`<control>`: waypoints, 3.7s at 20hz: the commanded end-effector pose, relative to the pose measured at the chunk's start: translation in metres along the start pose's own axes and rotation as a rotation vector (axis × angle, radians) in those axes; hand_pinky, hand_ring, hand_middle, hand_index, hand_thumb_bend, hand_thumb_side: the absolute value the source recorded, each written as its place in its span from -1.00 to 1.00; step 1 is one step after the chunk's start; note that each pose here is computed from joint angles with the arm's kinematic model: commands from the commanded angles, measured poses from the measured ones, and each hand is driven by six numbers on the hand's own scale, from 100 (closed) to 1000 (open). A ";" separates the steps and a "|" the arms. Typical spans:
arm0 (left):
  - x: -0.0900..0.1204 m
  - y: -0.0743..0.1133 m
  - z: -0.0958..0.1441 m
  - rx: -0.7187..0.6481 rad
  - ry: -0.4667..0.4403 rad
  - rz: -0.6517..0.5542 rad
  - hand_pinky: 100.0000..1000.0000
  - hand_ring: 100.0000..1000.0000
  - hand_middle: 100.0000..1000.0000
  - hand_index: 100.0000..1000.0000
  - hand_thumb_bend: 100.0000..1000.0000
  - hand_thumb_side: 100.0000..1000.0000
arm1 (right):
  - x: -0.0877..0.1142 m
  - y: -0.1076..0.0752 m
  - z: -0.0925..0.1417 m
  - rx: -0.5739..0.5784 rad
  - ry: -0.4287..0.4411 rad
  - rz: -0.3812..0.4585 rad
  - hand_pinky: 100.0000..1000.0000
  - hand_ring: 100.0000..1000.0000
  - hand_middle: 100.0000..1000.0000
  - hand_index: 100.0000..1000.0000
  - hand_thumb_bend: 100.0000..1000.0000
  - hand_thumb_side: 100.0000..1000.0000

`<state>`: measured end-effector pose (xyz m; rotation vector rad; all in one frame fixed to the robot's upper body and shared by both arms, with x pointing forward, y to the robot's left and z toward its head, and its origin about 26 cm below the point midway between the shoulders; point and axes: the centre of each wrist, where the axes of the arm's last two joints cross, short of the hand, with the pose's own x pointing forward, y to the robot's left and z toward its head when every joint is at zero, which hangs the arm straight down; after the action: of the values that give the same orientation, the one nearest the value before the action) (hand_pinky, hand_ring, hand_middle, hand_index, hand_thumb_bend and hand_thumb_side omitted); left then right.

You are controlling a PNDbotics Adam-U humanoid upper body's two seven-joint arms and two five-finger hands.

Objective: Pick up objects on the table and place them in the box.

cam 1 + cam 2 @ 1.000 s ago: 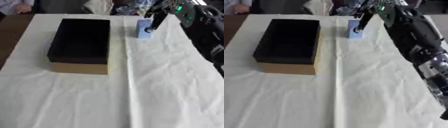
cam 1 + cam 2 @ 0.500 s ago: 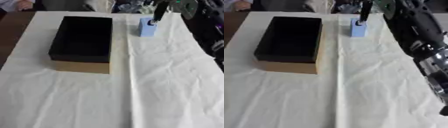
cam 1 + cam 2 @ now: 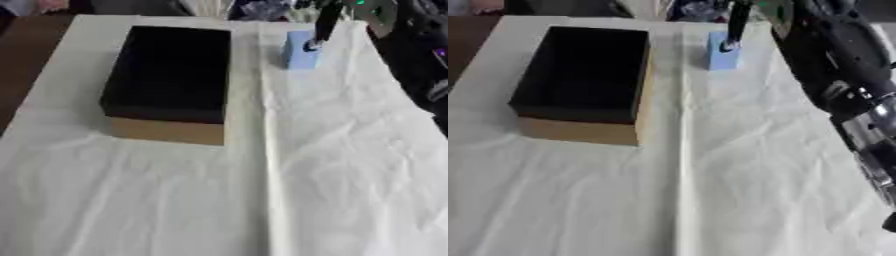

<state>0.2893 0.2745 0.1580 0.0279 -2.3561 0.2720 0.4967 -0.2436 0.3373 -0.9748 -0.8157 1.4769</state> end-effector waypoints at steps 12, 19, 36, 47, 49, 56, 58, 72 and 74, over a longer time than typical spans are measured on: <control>0.006 -0.003 -0.004 -0.018 -0.028 0.006 0.93 0.34 0.27 0.71 -1.00 0.02 | -0.007 -0.013 0.006 -0.035 0.088 0.022 1.00 1.00 1.00 1.00 -0.38 -1.00; 0.006 -0.004 -0.004 -0.017 -0.029 0.008 0.94 0.34 0.27 0.71 -1.00 0.02 | -0.001 -0.010 0.001 -0.019 0.080 0.024 1.00 1.00 1.00 1.00 -0.40 -1.00; 0.006 -0.006 -0.004 -0.015 -0.028 0.016 0.94 0.35 0.28 0.72 -1.00 0.04 | -0.002 -0.003 -0.007 0.010 0.116 0.015 1.00 1.00 1.00 1.00 -0.44 -1.00; 0.006 -0.006 -0.005 -0.014 -0.026 0.018 0.94 0.35 0.28 0.71 -1.00 0.05 | 0.011 -0.014 0.007 -0.155 0.131 0.055 0.85 0.88 0.60 0.42 -0.65 -1.00; 0.006 -0.006 -0.005 -0.014 -0.027 0.019 0.94 0.35 0.28 0.71 -1.00 0.05 | 0.012 -0.013 0.007 -0.213 0.156 0.077 0.77 0.80 0.46 0.27 -0.58 -1.00; 0.006 -0.006 -0.004 -0.013 -0.023 0.020 0.94 0.35 0.28 0.71 -1.00 0.05 | 0.017 -0.017 0.011 -0.347 0.163 0.080 0.66 0.64 0.04 -0.08 -0.65 -1.00; 0.006 -0.006 -0.005 -0.013 -0.023 0.020 0.94 0.35 0.28 0.71 -1.00 0.05 | 0.022 -0.025 0.021 -0.385 0.130 0.058 0.66 0.62 0.04 -0.07 -0.71 -1.00; 0.006 -0.004 -0.006 -0.012 -0.027 0.015 0.94 0.35 0.28 0.71 -1.00 0.04 | 0.072 -0.045 0.120 -0.553 -0.189 -0.032 0.61 0.54 0.06 0.01 -1.00 -1.00; 0.007 -0.004 -0.006 -0.013 -0.029 0.015 0.94 0.35 0.28 0.71 -1.00 0.03 | 0.078 -0.042 0.134 -0.548 -0.240 -0.043 0.61 0.54 0.07 0.02 -1.00 -1.00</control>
<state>0.2909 0.2692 0.1593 -0.0004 -2.3559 0.2815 0.4062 -0.1557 0.4052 -1.1762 -1.4121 1.3876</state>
